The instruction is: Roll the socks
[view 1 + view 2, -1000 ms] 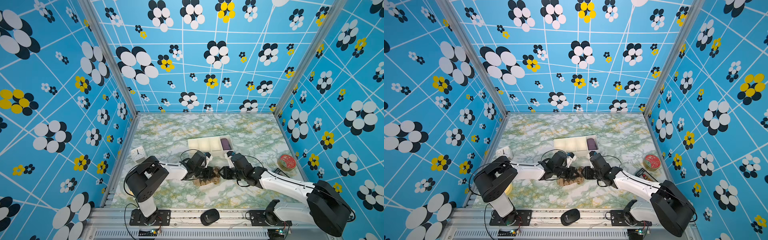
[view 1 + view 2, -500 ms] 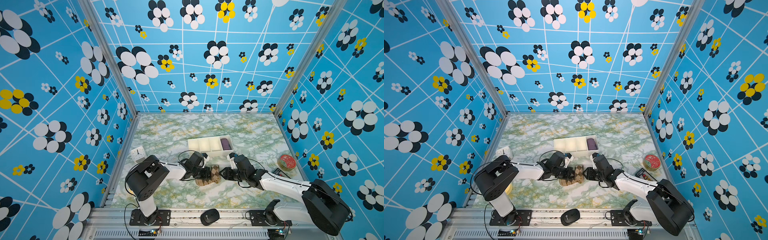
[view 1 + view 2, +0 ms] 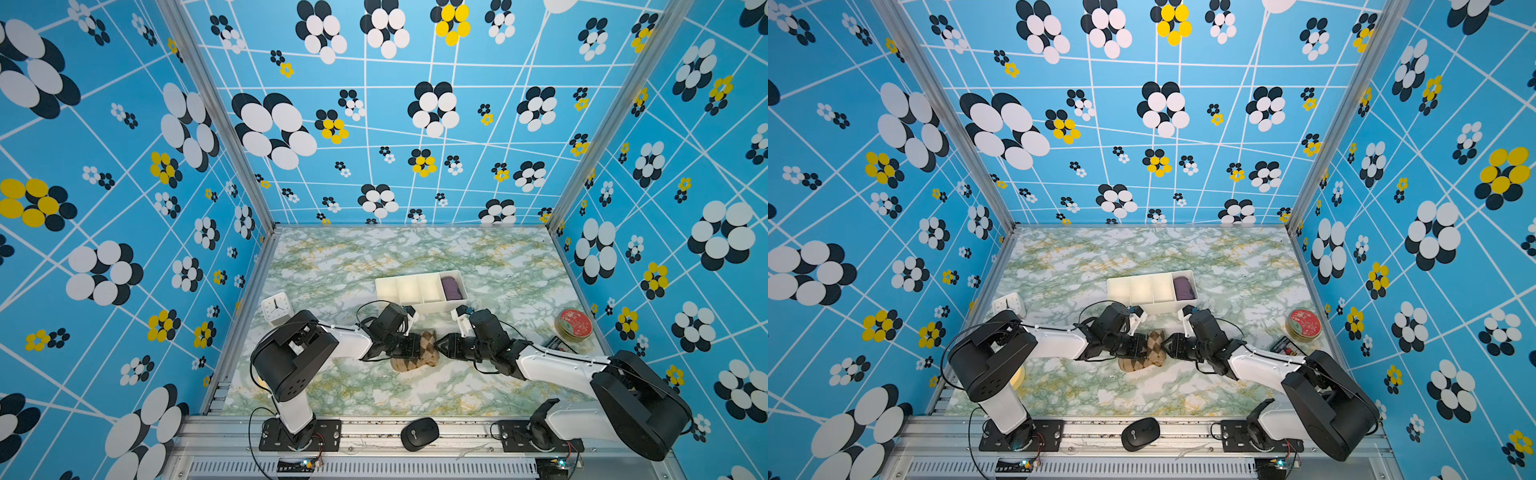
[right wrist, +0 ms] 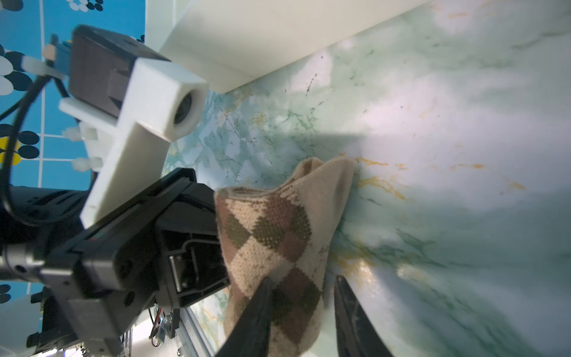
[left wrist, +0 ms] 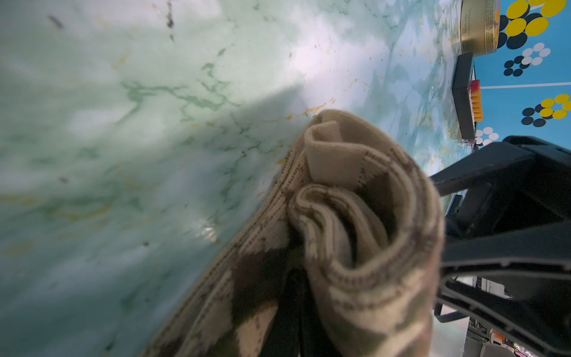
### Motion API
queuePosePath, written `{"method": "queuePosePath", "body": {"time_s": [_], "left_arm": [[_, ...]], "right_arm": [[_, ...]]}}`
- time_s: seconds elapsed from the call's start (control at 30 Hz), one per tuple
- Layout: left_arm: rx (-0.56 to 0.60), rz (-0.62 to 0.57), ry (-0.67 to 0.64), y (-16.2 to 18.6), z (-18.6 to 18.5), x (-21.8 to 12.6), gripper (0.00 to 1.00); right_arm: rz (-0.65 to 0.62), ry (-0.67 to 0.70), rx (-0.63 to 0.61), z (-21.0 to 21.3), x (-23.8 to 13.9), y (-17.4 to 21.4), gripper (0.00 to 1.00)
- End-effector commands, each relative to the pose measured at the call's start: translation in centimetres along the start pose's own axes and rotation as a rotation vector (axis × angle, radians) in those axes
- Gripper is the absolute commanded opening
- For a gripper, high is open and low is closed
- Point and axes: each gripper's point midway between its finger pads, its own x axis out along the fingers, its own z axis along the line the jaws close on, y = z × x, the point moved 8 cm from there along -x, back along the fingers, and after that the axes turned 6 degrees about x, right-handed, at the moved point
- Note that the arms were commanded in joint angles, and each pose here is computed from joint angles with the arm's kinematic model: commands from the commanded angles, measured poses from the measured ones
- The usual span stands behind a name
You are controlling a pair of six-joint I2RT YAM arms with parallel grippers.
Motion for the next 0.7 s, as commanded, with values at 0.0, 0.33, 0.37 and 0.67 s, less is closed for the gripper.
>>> {"method": "queuePosePath", "body": {"time_s": [0.0,0.33,0.37,0.67], "left_arm": [[-0.092,0.139,-0.168,3.4,3.6,0.8,0.06],[-0.093,0.144,-0.161,3.3,3.5,1.1,0.06],[-0.092,0.145,-0.161,3.3,3.5,1.1,0.06],[-0.092,0.152,-0.148,3.2,3.3,1.4,0.06]], "right_arm": [[0.009,-0.061,-0.004,0.9,0.2,-0.5,0.37],[0.042,-0.077,0.018,0.4,1.3,-0.3,0.38],[0.048,-0.078,0.019,0.4,1.5,-0.2,0.38],[0.076,-0.063,0.031,-0.2,2.6,-0.1,0.28]]}}
